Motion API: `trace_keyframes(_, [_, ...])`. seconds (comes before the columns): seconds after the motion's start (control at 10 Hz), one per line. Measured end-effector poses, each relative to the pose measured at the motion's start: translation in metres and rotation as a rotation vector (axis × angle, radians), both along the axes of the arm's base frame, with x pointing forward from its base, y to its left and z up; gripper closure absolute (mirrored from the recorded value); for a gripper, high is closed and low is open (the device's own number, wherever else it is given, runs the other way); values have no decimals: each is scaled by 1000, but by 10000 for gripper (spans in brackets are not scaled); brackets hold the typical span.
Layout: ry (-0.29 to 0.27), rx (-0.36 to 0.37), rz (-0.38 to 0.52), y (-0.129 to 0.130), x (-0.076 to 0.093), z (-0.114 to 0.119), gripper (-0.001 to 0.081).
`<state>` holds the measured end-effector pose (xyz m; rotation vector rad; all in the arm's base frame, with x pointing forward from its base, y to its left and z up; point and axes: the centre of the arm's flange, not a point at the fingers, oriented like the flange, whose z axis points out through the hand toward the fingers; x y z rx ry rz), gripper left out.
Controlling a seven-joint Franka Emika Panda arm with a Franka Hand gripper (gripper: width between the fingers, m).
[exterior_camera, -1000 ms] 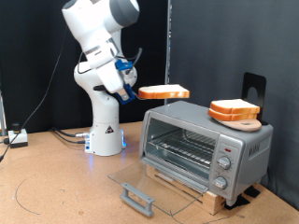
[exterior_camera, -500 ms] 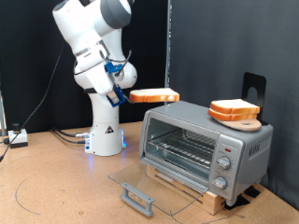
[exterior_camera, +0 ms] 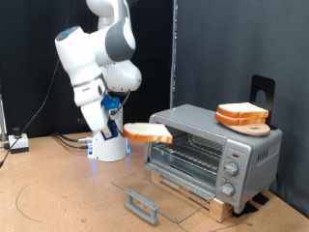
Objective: Make a piece of toast with the oven
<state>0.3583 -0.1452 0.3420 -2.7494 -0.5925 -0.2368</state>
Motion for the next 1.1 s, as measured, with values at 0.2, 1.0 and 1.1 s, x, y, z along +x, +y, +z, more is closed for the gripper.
trace_keyframes(0.2, [13, 2, 28, -2, 1, -23, 411])
trace_keyframes(1.0, [-79, -48, 312, 91, 21, -48, 411])
trace_keyframes(1.1, [-80, -66, 343, 108, 21, -48, 411])
